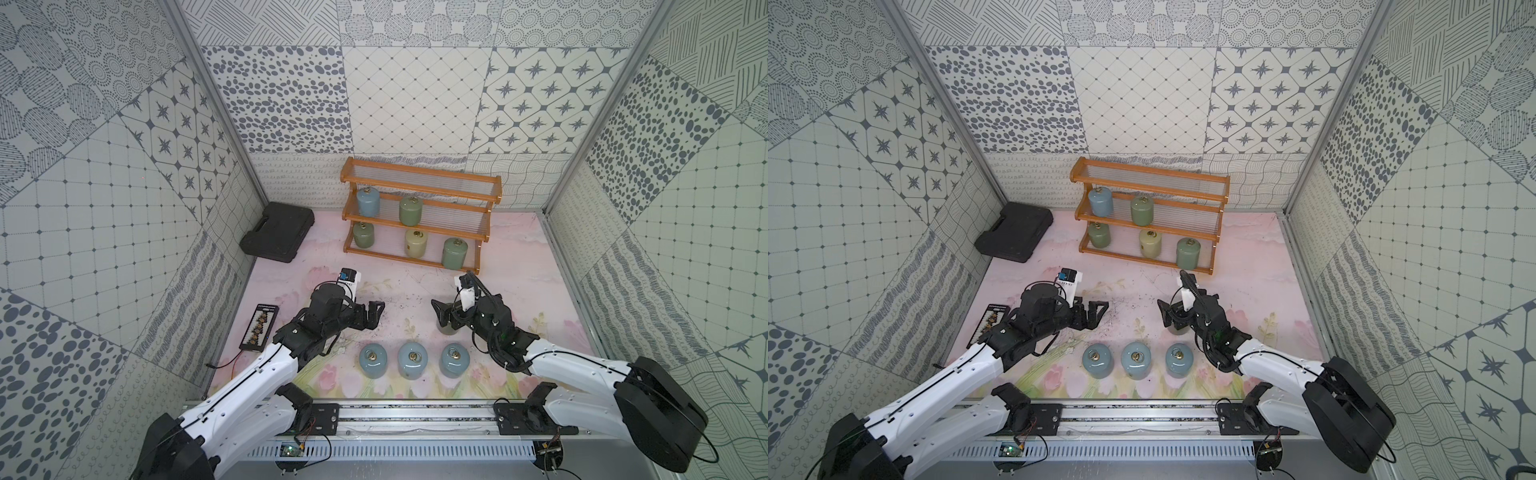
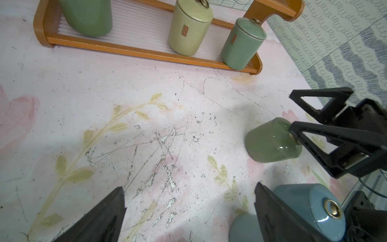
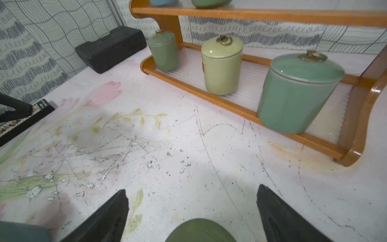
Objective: Remove the tea canisters from the shelf
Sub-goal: Place the tea canister at the center of the board, then pick up the tea canister from the shelf, then place the tea canister at the center of the board.
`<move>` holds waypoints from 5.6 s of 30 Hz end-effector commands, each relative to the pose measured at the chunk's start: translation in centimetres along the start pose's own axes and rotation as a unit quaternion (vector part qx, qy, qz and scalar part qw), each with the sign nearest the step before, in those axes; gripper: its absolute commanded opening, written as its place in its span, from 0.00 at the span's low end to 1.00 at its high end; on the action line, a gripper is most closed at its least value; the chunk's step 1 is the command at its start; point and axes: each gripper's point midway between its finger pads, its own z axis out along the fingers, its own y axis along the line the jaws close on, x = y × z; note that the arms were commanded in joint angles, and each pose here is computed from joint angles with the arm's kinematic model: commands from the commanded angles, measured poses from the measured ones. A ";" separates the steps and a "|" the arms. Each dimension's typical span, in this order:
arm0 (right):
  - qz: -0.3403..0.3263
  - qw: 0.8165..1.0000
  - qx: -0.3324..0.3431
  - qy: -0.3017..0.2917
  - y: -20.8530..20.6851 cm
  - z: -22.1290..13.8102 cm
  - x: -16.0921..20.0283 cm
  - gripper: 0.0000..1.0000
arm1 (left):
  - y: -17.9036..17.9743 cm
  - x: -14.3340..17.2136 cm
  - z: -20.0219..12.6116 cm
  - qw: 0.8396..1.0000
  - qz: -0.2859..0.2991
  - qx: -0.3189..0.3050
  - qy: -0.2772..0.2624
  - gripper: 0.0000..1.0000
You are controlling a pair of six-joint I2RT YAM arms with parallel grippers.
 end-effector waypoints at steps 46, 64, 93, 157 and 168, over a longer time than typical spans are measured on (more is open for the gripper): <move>0.034 0.995 0.072 -0.066 -4.2 -5.2 -6.3 1.00 | 9.6 -25.9 14.0 0.970 0.140 -0.051 -0.193 1.00; 0.035 0.994 0.090 -0.056 -4.9 -4.7 -6.4 0.99 | 10.6 -28.2 17.7 0.967 0.156 -0.032 -0.200 1.00; 0.043 0.993 0.101 -0.049 -5.4 -4.4 -5.9 0.99 | 11.2 -27.0 20.2 0.970 0.181 -0.024 -0.158 0.90; 0.054 0.994 0.072 -0.063 -4.7 -7.7 -5.0 1.00 | -5.5 -13.9 9.9 0.966 0.196 0.094 -0.143 0.64; 0.048 0.995 0.061 -0.062 -4.3 -7.7 -5.3 0.99 | -8.3 -7.0 10.3 0.970 0.195 0.103 -0.103 0.62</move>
